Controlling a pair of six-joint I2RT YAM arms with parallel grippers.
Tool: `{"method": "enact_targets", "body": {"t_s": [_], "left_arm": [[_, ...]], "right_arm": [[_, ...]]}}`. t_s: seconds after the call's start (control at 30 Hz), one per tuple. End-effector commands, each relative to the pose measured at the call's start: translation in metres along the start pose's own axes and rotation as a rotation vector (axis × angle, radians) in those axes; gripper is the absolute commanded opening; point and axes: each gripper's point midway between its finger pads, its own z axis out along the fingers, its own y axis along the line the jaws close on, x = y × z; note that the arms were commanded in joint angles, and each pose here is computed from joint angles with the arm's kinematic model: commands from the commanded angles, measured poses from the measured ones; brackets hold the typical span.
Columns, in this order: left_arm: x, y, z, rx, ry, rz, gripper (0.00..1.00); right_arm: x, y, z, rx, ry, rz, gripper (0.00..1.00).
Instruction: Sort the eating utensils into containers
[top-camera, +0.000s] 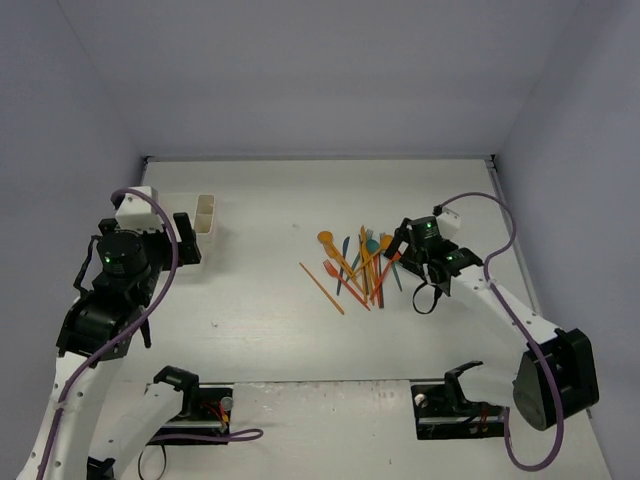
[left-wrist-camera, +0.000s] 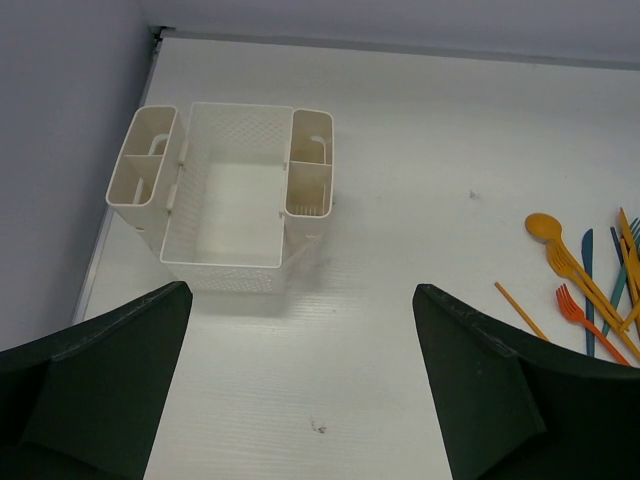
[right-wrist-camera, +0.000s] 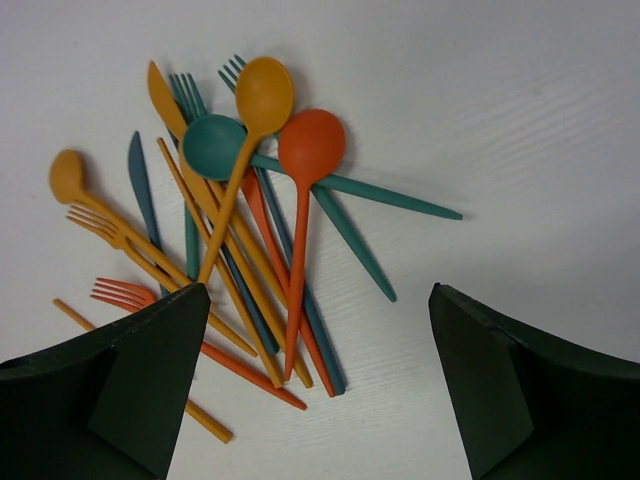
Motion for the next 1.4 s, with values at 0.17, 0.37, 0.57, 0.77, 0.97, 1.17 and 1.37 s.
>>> {"method": "enact_targets", "body": {"t_s": [0.17,0.37,0.57,0.77,0.97,1.17,1.37], "left_arm": [[-0.006,-0.012,0.008,0.03,-0.001,-0.069,0.91],[-0.001,-0.015,0.006,0.047,0.01,-0.095,0.91],[0.001,-0.02,0.007,0.066,0.024,-0.11,0.91],[0.006,-0.02,0.007,0.065,0.042,-0.11,0.91],[0.006,-0.02,0.005,0.07,0.041,-0.112,0.91],[-0.01,-0.034,0.004,0.13,0.033,-0.142,0.91],[-0.046,-0.072,0.0,0.305,0.021,-0.219,0.91]], "right_arm": [[0.024,0.01,0.038,0.123,0.044,0.066,0.64],[0.033,0.01,0.057,0.177,0.066,0.075,0.49],[0.033,0.017,0.071,0.192,0.07,0.078,0.38],[0.039,0.013,0.079,0.215,0.072,0.079,0.31],[0.032,0.01,0.075,0.226,0.033,0.065,0.09],[-0.012,0.04,0.041,0.119,-0.086,-0.039,0.0],[-0.059,0.104,-0.033,-0.17,-0.243,-0.252,0.0]]}}
